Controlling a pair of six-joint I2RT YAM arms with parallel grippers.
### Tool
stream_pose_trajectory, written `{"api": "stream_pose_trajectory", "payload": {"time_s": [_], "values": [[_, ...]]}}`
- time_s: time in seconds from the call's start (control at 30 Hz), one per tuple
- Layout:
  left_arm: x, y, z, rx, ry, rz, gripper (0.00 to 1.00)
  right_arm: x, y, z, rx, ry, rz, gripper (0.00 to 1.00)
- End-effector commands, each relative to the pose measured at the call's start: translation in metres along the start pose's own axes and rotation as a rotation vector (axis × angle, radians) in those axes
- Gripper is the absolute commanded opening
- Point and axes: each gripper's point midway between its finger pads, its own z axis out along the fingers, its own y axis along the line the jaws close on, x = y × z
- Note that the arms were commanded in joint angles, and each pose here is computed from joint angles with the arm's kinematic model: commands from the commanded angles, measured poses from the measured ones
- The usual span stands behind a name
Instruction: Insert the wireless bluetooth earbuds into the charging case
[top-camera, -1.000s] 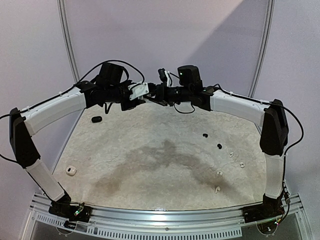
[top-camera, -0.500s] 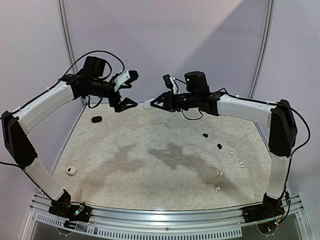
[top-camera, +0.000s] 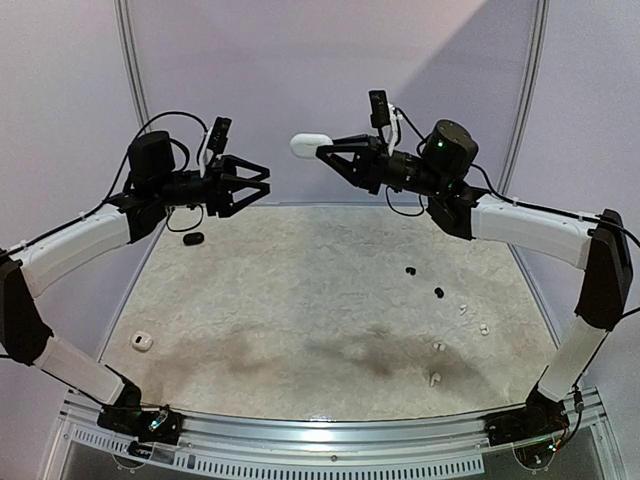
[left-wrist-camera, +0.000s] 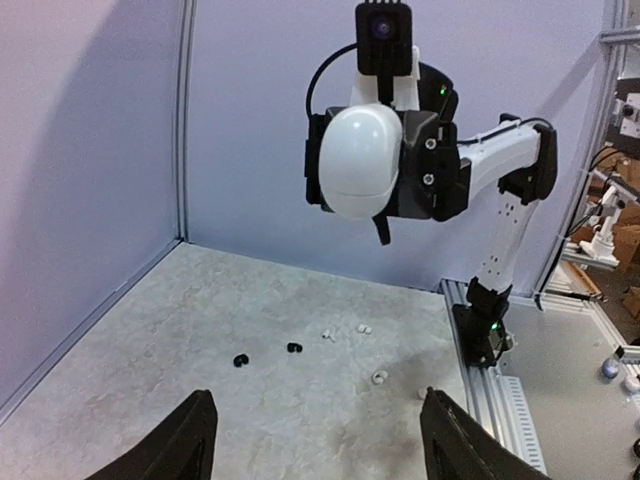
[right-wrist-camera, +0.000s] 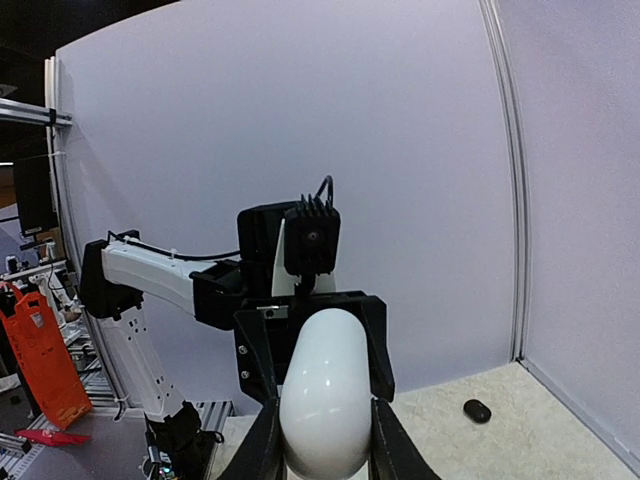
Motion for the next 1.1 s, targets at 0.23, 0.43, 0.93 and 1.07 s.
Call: {"api": "stream_pose_trajectory", "payload": {"time_s": [0.23,0.43,0.93,1.07], "values": [[-0.055,-0.038,0.032,0.117,-0.168,0.009,0.52,-0.003,0.017,0.012,-0.08,-0.052,-0.08,0.0],[-0.06,-0.038,0.038,0.111,-0.186,0.007,0.55,-0.002,0.017,0.012,-0.072,-0.038,-0.067,0.0],[-0.05,-0.035,0.044,0.128,-0.118,0.034,0.45,0.008,0.018,0.009,-0.051,0.03,-0.103,0.0],[-0.04,-0.036,0.045,0.141,-0.097,0.016,0.47,-0.002,0.021,0.01,-0.071,-0.021,-0.101,0.0]]}}
